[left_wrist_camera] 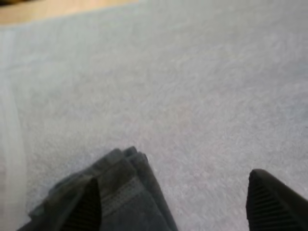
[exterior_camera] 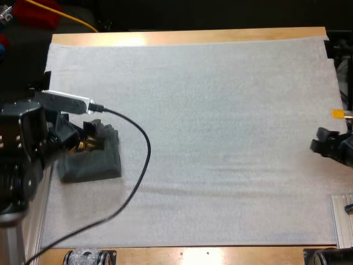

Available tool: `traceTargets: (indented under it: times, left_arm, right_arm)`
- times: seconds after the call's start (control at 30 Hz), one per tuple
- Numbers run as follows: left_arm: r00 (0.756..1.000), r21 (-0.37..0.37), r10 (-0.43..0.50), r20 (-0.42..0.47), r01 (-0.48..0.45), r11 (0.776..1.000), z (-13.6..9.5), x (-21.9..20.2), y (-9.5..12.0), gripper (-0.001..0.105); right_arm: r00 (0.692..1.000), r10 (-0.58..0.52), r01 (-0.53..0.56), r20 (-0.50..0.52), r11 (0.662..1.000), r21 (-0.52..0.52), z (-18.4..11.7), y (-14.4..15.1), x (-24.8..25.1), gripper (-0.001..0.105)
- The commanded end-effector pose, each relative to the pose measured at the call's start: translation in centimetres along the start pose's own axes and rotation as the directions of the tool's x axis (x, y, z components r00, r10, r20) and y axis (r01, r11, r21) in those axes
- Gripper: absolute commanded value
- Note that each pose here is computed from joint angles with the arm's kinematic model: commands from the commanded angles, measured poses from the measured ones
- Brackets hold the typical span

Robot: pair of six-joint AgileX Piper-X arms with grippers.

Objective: Pick towel from pile, fold and stack

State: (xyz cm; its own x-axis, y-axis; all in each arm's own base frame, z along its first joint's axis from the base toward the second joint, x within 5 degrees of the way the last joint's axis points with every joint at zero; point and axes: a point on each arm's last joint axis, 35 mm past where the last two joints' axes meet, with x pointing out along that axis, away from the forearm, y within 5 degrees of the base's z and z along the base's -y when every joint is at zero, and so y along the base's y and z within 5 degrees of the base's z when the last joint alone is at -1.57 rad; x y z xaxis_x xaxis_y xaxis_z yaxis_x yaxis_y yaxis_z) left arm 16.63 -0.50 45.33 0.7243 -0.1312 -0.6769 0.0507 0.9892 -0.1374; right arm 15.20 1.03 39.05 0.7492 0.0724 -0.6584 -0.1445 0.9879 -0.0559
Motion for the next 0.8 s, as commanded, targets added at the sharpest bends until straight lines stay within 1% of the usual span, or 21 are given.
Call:
traceTargets:
  times: [0.0,0.1,0.2,0.37,0.43,0.5,0.67,0.7,0.77]
  left_arm:
    - [1.0,0.008,0.008,0.016,-0.008,1.0,-0.2,-0.7,-0.1,0.061]
    - [0.999,0.02,0.019,0.046,-0.02,1.0,-1.0,-1.8,-0.3,0.061]
    - [0.998,0.021,0.018,0.058,-0.019,1.0,-2.5,-2.5,-0.2,0.061]
    - [0.995,0.024,0.023,0.095,-0.026,0.999,-6.2,-3.8,-0.1,0.061]
    - [0.991,0.027,0.02,0.13,-0.024,0.999,-7.5,-4.5,0.0,0.061]
    - [0.987,0.026,0.017,0.161,-0.022,0.999,-8.8,-5.0,0.0,0.061]
    - [0.966,0.032,0.01,0.257,-0.019,0.999,-12.5,-7.3,0.0,0.061]
    - [0.964,0.033,0.009,0.266,-0.018,0.999,-12.8,-7.5,0.0,0.061]
    - [0.948,0.039,0.003,0.318,-0.016,0.999,-14.3,-8.6,0.0,0.061]
  right_arm:
    - [1.0,-0.005,0.005,0.014,1.0,-0.005,0.0,-0.2,-0.5,0.06]
    - [0.999,-0.021,0.021,0.034,1.0,0.007,-0.3,-0.4,-1.3,0.06]
    - [0.998,-0.028,0.029,0.062,0.999,-0.015,-0.7,-0.3,-2.5,0.06]
    - [0.99,-0.043,0.056,0.133,0.994,-0.095,-2.0,0.0,-5.4,0.06]
    - [0.986,-0.046,0.062,0.16,0.993,-0.096,-2.6,0.1,-6.4,0.06]
    - [0.979,-0.05,0.07,0.196,0.993,-0.095,-3.2,0.3,-7.6,0.06]
    - [0.947,-0.061,0.094,0.316,0.991,-0.092,-5.2,0.7,-10.9,0.06]
    - [0.943,-0.062,0.097,0.327,0.991,-0.091,-5.3,0.7,-11.2,0.06]
    - [0.925,-0.062,0.103,0.374,0.991,-0.091,-6.3,0.9,-12.5,0.06]
